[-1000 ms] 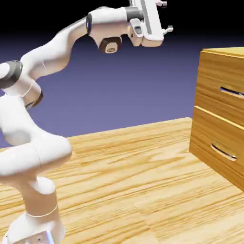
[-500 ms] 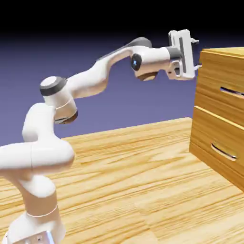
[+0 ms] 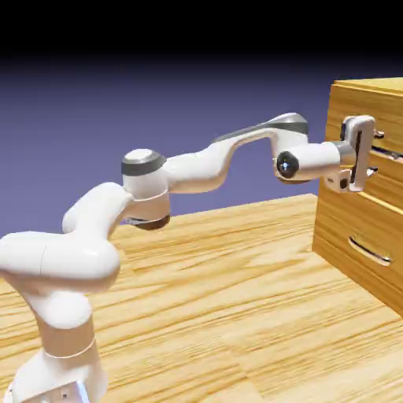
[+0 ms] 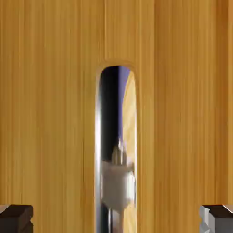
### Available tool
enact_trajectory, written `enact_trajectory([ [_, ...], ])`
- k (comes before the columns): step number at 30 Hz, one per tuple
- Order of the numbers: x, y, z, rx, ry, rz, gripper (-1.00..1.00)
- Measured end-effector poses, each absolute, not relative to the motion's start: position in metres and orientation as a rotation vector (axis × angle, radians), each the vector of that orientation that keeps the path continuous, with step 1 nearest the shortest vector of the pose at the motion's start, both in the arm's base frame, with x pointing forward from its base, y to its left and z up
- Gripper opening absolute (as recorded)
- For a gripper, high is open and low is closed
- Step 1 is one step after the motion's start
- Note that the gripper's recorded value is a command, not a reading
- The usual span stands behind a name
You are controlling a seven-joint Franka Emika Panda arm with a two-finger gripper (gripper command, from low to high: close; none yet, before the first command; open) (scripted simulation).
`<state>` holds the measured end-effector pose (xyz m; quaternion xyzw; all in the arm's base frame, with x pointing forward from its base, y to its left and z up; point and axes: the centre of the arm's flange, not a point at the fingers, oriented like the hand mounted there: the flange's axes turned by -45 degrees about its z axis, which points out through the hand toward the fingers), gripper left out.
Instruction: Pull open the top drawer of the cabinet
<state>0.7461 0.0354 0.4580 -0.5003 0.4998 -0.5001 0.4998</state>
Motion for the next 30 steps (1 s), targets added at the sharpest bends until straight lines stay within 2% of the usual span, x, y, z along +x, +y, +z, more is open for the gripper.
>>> enact_trajectory([
  [1, 0.752, 0.035, 0.458, -1.21, 1.209, -1.21, 0.0],
  [2, 0.752, 0.035, 0.458, -1.21, 1.209, -1.209, -1.0],
  [14, 0.688, 0.035, 0.458, -1.209, 1.208, -1.209, -1.0],
  [30, 0.543, 0.035, 0.458, -1.208, 1.207, -1.209, -1.0],
])
